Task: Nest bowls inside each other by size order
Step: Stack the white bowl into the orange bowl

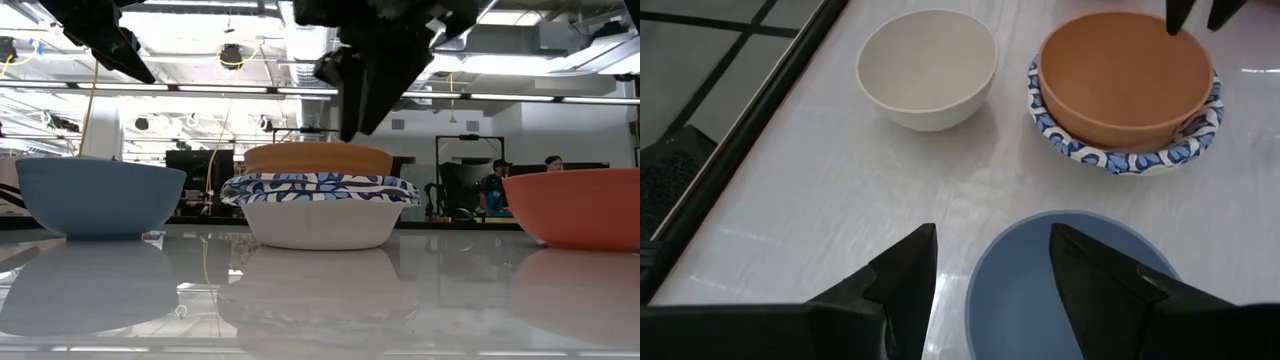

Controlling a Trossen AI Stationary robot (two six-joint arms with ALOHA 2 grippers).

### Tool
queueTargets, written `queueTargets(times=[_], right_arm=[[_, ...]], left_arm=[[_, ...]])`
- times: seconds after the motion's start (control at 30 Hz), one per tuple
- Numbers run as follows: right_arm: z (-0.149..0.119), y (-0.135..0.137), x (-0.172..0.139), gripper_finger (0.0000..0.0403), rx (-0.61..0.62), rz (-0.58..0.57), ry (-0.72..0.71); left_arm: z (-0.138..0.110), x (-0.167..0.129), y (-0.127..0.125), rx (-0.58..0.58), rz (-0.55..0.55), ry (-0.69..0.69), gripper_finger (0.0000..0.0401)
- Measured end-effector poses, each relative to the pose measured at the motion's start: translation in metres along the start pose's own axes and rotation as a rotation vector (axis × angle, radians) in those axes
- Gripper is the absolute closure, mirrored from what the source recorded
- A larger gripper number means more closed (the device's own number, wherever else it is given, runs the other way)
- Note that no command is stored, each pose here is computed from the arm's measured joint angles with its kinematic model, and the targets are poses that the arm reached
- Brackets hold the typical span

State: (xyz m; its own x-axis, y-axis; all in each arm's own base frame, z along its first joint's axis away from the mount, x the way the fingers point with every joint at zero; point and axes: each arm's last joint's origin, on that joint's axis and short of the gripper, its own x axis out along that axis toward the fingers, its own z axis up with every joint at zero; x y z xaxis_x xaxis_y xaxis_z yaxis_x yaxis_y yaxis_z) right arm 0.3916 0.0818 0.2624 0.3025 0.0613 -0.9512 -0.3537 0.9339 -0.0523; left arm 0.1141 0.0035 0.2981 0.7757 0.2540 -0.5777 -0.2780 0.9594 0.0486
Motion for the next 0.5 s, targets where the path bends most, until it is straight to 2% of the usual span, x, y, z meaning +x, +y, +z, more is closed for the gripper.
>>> queueTargets(times=[0.2, 0.5], right_arm=[[-0.017, -0.002, -0.006, 0.0214, 0.347, 0.003, 0.181], [-0.039, 0.017, -0.015, 0.0214, 0.541, -0.053, 0.453]], left_arm=[[-0.001, 0.0, 0.0, 0.002, 0.001, 0.007, 0.0216], [-0.001, 0.0, 0.0, -0.002, -0.009, 0.008, 0.0216]])
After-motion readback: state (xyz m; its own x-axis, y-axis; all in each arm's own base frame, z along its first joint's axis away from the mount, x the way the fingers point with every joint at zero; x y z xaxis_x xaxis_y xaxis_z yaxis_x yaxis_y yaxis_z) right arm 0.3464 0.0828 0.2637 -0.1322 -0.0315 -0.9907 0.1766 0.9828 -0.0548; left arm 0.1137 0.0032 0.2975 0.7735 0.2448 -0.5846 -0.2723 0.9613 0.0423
